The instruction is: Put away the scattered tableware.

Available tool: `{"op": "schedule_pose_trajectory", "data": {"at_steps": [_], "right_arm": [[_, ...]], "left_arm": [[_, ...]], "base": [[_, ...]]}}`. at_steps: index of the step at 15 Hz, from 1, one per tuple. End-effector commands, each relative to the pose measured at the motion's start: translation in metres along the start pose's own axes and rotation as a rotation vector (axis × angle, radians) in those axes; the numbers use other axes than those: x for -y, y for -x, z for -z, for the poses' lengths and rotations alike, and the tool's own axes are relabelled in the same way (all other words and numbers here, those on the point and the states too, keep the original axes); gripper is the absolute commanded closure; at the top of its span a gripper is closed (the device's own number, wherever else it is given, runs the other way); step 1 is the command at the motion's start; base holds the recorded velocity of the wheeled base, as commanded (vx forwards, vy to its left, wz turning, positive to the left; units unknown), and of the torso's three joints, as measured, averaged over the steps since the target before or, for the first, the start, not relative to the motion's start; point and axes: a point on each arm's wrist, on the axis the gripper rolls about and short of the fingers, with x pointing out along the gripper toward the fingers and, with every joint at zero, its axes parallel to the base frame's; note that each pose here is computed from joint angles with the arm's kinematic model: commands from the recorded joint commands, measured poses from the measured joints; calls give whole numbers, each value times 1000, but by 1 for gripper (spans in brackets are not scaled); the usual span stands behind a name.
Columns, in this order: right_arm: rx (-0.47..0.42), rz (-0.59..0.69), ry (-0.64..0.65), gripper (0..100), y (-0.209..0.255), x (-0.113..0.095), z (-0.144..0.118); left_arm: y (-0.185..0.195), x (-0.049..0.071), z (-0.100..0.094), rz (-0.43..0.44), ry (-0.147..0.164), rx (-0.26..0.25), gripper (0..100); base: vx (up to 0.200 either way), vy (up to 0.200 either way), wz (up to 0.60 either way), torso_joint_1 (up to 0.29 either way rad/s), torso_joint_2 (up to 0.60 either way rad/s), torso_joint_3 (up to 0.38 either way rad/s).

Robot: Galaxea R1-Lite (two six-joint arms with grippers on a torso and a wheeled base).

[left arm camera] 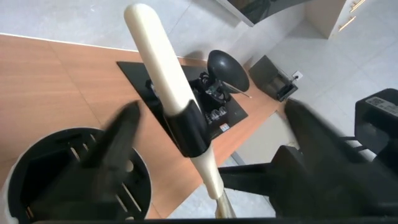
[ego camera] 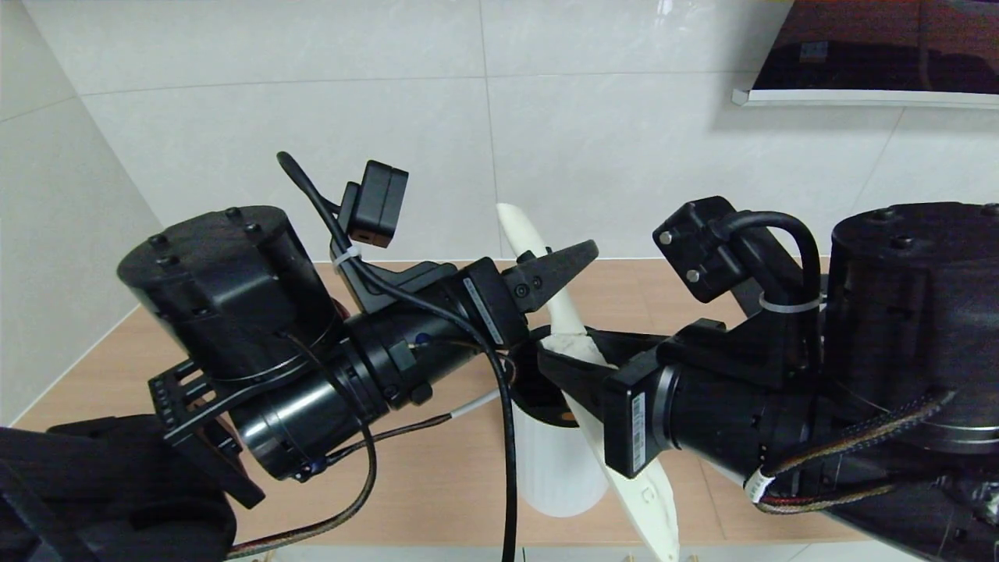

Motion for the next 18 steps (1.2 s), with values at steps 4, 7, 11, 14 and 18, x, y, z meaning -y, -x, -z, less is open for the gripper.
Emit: {"op": "schedule_pose_trajectory", "data": {"at_steps": [4,7,11,14,18], "right_arm": [[4,-3,-2,100,2,0,-1],[22,-5,-10,100,2,0,-3],[40,-5,-16,100,3,0,-4],[84,-12,-34,0,6,0,-9],[232,56,-70,0,34,29,-37]], "left_arm": [[-1,-1,1,-4,0,-4,100],[-1,-2,2,-8,-1,-6,100],[0,1,-2,-7,-30,21,100],[2,6,-10,-34,-94,81,100],[18,35,-51,-71,-102,175,100]], "base": [[0,0,0,0,0,0],[0,0,0,0,0,0],[0,0,0,0,0,0],[0,0,0,0,0,0],[0,0,0,0,0,0]]}}
